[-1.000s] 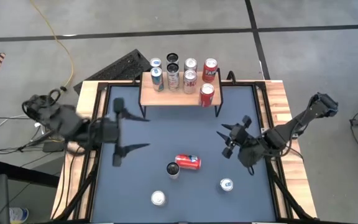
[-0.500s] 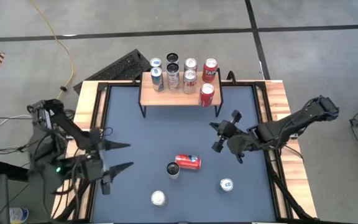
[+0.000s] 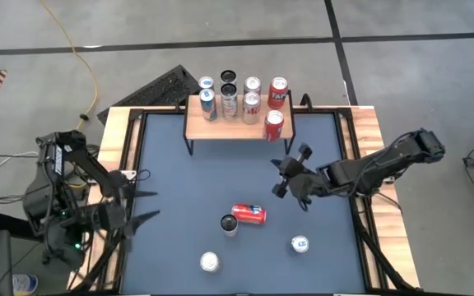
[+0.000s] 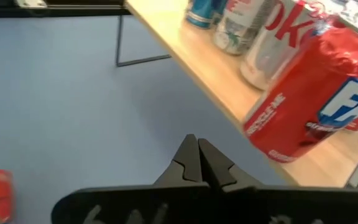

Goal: Place canned beverage on shelf
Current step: Put the top left orange soda can on the shelf aligned with the other orange soda can

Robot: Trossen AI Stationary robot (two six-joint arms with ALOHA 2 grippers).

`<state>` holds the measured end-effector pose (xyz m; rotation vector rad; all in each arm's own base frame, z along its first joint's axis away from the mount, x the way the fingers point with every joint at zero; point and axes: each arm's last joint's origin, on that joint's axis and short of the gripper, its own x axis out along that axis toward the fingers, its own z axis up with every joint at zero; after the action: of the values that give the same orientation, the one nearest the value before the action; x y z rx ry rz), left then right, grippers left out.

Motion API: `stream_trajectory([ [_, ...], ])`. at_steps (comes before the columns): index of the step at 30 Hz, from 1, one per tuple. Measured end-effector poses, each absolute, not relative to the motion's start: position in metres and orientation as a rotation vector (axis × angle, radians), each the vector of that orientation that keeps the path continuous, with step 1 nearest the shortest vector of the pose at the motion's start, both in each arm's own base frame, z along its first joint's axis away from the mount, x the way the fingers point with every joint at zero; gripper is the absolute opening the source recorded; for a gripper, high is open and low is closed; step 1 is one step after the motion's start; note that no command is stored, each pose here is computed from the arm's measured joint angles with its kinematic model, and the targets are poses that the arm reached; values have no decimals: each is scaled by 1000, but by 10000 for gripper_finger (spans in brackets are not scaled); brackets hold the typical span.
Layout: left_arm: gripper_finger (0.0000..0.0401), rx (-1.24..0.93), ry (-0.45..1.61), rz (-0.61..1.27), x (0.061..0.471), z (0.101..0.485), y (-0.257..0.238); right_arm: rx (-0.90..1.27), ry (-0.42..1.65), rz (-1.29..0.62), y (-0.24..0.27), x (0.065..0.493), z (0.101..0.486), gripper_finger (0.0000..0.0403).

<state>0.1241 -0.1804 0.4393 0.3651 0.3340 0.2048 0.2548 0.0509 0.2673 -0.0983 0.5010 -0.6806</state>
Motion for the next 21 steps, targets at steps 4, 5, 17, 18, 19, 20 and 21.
stream_trajectory([
  [4, 185, 340, 311, 268, 116, 435, -173, -96, 506, -703, 41, 257, 268, 0],
  [5, 183, 337, 294, 277, 113, 433, -174, -95, 507, -707, 40, 258, 268, 0],
  [17, 156, 148, 84, 314, 81, 365, -145, -133, 537, -786, 18, 272, 258, 0],
  [18, 154, 132, 76, 316, 80, 362, -143, -132, 541, -792, 16, 275, 258, 0],
  [19, 154, 119, 73, 317, 79, 358, -141, -128, 539, -796, 15, 276, 258, 0],
  [20, 153, 108, 69, 317, 79, 355, -140, -132, 545, -798, 14, 278, 257, 0],
  [21, 153, 102, 65, 318, 78, 353, -139, -139, 551, -801, 12, 279, 257, 0],
])
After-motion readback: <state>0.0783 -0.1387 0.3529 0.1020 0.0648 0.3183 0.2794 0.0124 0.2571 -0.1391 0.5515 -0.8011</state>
